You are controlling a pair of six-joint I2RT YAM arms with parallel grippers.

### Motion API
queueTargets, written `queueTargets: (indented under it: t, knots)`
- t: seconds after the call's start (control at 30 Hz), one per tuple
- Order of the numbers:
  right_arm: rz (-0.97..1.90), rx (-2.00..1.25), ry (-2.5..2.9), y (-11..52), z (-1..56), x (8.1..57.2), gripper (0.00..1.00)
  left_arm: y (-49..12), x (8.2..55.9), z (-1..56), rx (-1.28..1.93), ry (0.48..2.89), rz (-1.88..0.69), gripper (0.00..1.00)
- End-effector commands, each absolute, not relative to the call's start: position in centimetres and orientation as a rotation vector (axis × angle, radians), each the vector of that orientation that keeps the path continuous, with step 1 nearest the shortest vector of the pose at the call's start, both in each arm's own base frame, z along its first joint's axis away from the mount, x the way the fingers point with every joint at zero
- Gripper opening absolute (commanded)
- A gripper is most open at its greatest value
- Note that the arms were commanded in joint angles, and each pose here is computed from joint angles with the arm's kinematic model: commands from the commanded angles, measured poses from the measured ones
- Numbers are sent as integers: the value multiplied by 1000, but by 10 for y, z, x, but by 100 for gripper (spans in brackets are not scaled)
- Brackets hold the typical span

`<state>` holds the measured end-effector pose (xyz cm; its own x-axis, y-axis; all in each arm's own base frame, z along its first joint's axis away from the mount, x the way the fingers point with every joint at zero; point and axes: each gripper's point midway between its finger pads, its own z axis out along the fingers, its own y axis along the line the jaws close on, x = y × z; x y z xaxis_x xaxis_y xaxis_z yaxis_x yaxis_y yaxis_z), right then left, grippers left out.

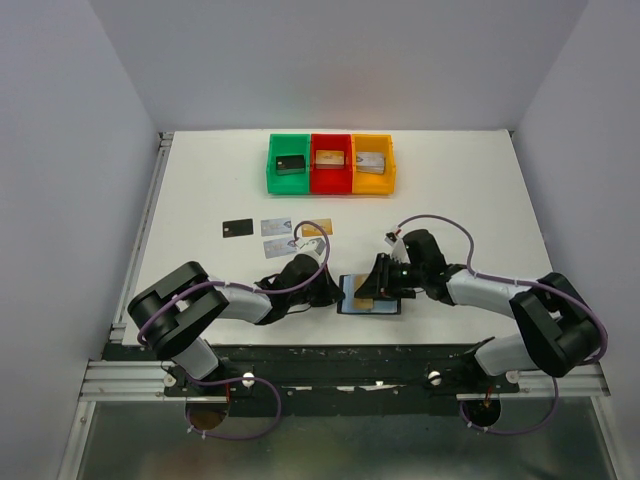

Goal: Take the credit cards out of the card holder
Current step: Remove the credit card from the card holder.

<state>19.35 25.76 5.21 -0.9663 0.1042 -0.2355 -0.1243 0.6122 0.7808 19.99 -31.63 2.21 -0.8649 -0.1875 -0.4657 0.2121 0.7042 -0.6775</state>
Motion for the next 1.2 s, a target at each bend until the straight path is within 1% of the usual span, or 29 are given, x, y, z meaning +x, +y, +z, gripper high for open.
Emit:
queueTargets:
  t: [0.0,0.77,1.17]
  knots:
    - [1252,-47,2566,257,57,195,36,-272,159,-37,34,2661,-814,0]
    - [1175,-36,2572,245,57,194,31,-265,157,-39,21,2665,-791,0]
    - [1131,-31,2580,239,55,195,25,-261,156,-41,15,2666,-778,0]
